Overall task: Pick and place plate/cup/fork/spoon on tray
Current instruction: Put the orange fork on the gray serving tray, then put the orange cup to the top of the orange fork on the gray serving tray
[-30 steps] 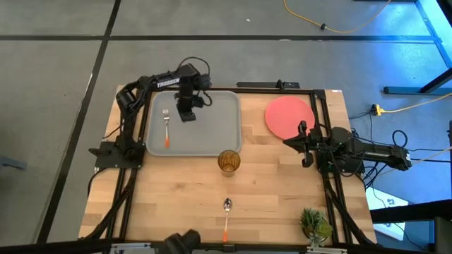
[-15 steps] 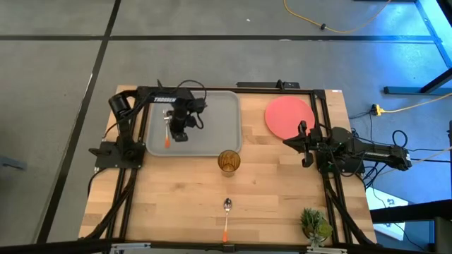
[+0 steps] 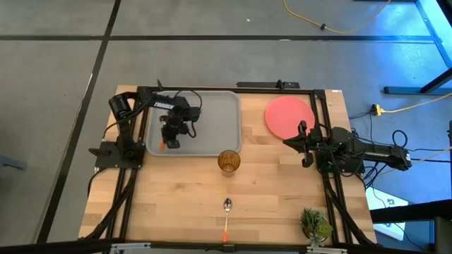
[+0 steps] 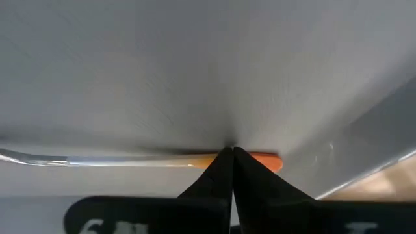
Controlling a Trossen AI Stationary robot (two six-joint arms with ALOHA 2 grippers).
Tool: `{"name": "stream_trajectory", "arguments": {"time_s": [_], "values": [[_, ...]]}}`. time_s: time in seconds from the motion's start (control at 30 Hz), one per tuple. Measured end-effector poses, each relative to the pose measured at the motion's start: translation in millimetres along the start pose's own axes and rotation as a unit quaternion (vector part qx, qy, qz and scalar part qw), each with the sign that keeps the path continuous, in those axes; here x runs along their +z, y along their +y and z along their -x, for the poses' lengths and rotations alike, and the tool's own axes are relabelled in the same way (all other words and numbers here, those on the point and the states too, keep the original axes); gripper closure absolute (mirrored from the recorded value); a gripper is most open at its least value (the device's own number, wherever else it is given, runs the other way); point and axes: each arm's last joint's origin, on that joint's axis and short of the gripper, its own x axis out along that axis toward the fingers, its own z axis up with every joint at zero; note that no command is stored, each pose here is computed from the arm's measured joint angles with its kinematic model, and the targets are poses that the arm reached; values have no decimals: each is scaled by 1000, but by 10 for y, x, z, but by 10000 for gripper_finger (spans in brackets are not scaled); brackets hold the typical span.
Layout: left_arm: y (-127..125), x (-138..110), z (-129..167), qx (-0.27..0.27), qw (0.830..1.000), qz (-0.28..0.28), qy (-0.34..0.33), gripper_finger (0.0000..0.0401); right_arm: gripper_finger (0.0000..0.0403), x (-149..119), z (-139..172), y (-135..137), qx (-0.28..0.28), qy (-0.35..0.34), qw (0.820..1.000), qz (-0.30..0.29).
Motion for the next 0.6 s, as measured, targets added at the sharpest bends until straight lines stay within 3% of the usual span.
{"name": "stream_trajectory", "arguments": {"time_s": [0.27, 0.47, 0.6], "values": [[-8, -28, 5, -4, 1000, 3, 4, 401, 387, 0, 0, 0, 0, 0, 1000, 0], [-58, -119, 399, 3, 997, 12, -79, 401, 387, 17, 0, 3, 2, -9, 1000, 3], [-112, -336, 799, -6, 984, 41, -175, 401, 387, 93, 4, 15, 6, -48, 998, 35]]}}
